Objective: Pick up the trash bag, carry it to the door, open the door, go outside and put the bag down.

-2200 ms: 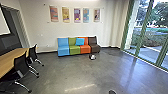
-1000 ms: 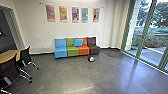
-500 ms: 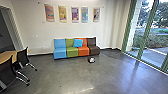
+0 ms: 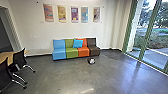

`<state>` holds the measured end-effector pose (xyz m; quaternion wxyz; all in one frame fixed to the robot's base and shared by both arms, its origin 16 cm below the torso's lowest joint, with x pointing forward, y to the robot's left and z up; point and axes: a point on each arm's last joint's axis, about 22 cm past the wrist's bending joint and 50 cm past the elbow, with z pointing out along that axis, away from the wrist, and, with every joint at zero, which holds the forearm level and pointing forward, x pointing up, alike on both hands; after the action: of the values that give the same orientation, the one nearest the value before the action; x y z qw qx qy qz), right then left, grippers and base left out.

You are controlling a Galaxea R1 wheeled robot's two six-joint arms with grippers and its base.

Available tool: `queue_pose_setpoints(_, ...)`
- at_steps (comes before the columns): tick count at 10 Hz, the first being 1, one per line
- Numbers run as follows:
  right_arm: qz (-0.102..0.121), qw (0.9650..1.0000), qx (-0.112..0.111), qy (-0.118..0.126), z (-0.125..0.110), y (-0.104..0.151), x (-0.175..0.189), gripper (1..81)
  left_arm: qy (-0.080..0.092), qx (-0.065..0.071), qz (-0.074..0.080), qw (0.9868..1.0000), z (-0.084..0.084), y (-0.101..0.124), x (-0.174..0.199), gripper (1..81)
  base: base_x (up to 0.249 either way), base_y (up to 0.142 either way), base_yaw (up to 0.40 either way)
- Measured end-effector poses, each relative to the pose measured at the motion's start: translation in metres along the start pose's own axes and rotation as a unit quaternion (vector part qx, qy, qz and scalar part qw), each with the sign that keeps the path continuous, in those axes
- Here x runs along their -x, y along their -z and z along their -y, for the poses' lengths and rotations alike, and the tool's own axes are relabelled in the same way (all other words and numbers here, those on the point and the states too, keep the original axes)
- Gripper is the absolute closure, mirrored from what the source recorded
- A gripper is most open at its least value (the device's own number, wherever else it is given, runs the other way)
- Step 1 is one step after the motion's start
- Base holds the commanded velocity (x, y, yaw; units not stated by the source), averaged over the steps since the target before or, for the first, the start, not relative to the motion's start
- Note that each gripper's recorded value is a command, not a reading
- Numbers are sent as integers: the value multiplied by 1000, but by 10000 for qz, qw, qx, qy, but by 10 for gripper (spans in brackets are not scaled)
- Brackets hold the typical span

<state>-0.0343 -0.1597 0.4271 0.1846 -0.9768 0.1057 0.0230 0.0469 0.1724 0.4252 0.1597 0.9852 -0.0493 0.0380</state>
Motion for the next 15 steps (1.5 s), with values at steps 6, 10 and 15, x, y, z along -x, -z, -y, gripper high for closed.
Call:
queue_pose_setpoints(6, 0, 10000, 0, 6, 0, 0, 0, 10, -4, 8, -28, 10000, -1, 0, -4, 10, 186, 0, 0)
queue_pose_setpoints(10, 0, 10000, 0, 6, 0, 0, 0, 10, -4, 8, -28, 10000, -1, 0, -4, 10, 186, 0, 0)
queue_pose_setpoints(15, -5, 10000, 17, 5, -2, 1, -1, 10, -4, 8, -31, 10000, -1, 0, -4, 10, 187, 0, 0)
